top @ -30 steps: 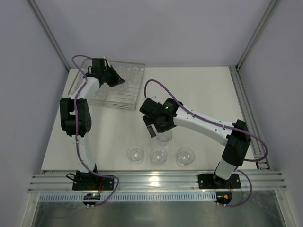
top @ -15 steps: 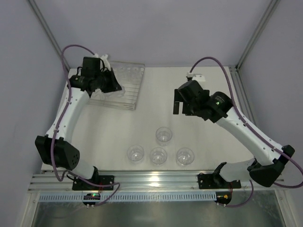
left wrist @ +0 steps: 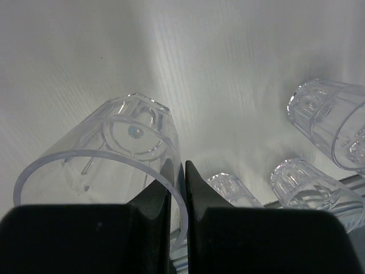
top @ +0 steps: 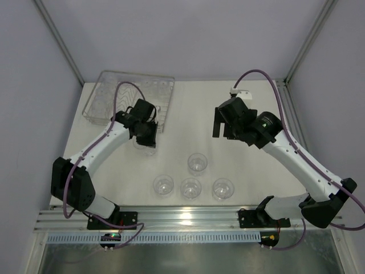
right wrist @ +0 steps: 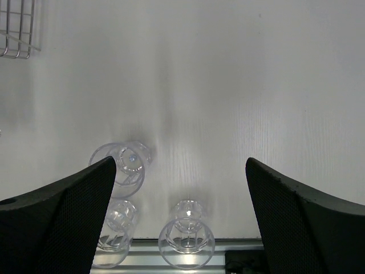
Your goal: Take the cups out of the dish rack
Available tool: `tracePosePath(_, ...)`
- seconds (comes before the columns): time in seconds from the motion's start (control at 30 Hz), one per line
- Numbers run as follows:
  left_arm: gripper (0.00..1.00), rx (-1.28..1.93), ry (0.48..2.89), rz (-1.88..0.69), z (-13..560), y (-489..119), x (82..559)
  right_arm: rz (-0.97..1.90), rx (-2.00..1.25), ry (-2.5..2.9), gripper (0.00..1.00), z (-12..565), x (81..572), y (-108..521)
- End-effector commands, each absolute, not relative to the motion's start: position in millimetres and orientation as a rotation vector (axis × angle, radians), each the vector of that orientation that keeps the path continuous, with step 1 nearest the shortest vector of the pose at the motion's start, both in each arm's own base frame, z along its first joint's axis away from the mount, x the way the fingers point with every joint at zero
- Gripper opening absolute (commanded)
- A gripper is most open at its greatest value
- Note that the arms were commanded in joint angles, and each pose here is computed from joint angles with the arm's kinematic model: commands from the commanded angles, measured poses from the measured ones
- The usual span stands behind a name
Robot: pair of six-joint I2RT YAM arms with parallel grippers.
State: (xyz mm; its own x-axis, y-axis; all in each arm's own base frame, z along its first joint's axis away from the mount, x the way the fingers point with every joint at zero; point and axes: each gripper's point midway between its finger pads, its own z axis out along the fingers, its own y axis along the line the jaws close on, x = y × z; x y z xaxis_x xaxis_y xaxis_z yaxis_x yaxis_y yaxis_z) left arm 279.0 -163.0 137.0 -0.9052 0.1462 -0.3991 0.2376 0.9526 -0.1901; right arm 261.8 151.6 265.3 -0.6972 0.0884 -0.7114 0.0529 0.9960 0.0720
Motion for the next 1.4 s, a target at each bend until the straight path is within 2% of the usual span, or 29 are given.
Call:
tracePosePath(0.0,0.0,0.361,2.659,-0.278,135.8,-181.7,289.7,0.082,0.133,2.327,0.97,265.1,262.4,151.5)
tracePosePath(0.2,0.0,0.508,2.712,-0.222,107.3,-214.9,259.0,0.049,0.129,2.357,0.97,251.9,260.7,148.9)
tracePosePath(0.63,0.0,0.61,2.73,-0.326,85.5,-262.3,209.9,0.033,0.116,2.389,0.97,232.5,261.3,149.3)
tracePosePath(0.73,0.14,0.574,2.717,-0.339,91.9,-265.1,212.3,0.031,0.117,2.387,0.97,232.0,261.1,148.2)
tracePosePath(0.77,0.23,0.564,2.707,-0.332,94.9,-265.0,214.9,0.03,0.113,2.39,0.98,230.5,260.8,148.1)
tracePosePath(0.87,0.39,0.538,2.691,-0.28,107.2,-263.1,223.7,0.026,0.115,2.391,0.98,230.3,259.6,146.2)
tracePosePath(1.0,0.54,0.508,2.652,-0.166,133.3,-254.9,240.5,0.034,0.127,2.382,0.98,232.2,257.7,143.9)
tracePosePath(1.03,0.59,0.496,2.632,-0.144,140.9,-252.5,246.5,0.036,0.13,2.381,0.98,232.8,256.9,143.3)
tracePosePath(1.07,0.69,0.465,2.578,-0.16,162.8,-257.4,259.8,0.036,0.131,2.379,0.98,233.1,255.6,141.8)
tracePosePath(1.17,0.82,0.342,2.481,-0.155,203.7,-246.4,300.9,0.043,0.135,2.377,0.98,233.7,253.9,140.6)
tracePosePath(1.27,0.84,0.173,2.398,-0.18,235.4,-223.3,357.5,0.047,0.134,2.382,0.98,233.7,253.6,141.1)
tracePosePath(1.37,0.84,0.006,2.398,-0.144,227.6,-188.5,415.4,0.06,0.122,2.389,0.98,233.5,252.0,143.2)
